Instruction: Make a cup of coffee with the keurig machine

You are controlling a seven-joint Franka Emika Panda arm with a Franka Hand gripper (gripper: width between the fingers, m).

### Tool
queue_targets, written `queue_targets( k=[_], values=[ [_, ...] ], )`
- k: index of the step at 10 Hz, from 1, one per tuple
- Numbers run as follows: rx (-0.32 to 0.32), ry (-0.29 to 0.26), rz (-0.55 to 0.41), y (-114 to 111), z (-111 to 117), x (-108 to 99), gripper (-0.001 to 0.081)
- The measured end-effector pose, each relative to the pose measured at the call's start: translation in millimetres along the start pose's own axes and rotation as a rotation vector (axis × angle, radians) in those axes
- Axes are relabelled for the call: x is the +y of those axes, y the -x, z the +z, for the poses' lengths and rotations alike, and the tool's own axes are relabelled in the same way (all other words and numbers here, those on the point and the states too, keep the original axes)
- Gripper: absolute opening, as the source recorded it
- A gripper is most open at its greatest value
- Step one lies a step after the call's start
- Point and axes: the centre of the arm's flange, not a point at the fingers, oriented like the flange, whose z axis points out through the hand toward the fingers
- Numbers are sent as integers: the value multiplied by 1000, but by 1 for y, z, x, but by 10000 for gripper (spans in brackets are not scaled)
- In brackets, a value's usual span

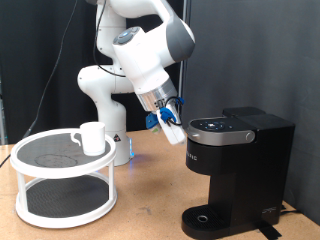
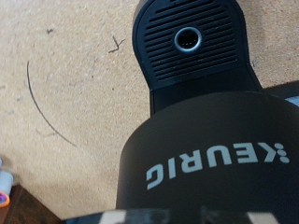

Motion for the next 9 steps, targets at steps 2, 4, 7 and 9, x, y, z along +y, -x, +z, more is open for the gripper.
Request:
queue_targets(
  k=[2,4,7,9],
  values=[
    [-25,17,-91,-1,-2,1,0],
    [-36,35,-139,-6,-8,3,0],
    [-44,36,-144,-12,-17,7,0],
    [-42,67,-174,-15,-21,15,0]
  ],
)
